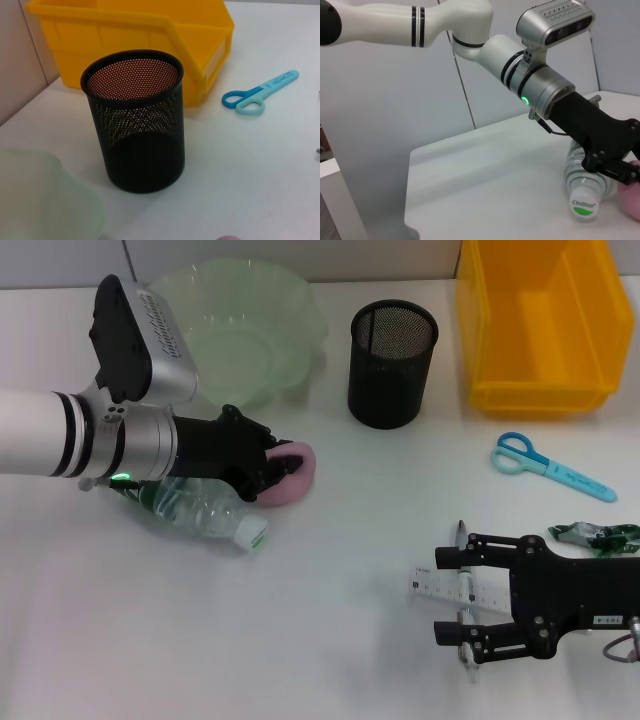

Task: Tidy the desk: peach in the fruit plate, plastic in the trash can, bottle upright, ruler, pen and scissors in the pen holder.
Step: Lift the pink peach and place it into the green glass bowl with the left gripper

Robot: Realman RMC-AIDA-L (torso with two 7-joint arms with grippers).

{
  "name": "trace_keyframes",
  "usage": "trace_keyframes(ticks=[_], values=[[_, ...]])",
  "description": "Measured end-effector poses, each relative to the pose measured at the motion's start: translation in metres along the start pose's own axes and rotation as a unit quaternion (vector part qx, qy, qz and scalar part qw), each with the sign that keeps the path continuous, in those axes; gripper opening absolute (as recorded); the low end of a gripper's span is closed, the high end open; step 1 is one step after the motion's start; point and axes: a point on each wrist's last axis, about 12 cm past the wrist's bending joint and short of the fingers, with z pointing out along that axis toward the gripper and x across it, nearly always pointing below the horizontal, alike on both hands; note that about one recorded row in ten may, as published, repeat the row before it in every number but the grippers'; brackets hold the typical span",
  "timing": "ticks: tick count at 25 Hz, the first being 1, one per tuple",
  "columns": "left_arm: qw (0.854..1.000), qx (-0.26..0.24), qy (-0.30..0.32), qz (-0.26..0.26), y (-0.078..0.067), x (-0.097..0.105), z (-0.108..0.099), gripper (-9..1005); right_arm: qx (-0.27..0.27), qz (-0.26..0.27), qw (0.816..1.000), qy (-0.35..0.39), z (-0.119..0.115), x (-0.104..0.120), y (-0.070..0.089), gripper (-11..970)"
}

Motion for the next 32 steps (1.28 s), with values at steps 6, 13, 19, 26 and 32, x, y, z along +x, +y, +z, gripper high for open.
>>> trace_keyframes(ticks=[6, 13, 19, 26, 32], values=[[1.0, -0.001, -0.002, -0.002, 0.0, 0.0, -0.001, 126, 0.0, 0.001, 1.0, 0.0, 0.0, 0.0, 0.0, 835], [1.0, -0.001, -0.002, -0.003, 0.001, 0.001, -0.001, 96, 0.0, 0.001, 1.0, 0.0, 0.0, 0.0, 0.0, 834], [1.0, -0.001, -0.002, -0.003, 0.001, 0.001, -0.001, 57, 0.0, 0.001, 1.0, 0.0, 0.0, 0.0, 0.0, 834], [1.0, 0.008, -0.012, -0.009, -0.001, -0.002, -0.003, 50, 0.0, 0.002, 1.0, -0.001, 0.0, 0.0, 0.0, 834], [0.992, 0.039, -0.107, -0.055, 0.001, -0.021, -0.02, 51, 0.0, 0.001, 1.0, 0.0, 0.0, 0.0, 0.0, 834]])
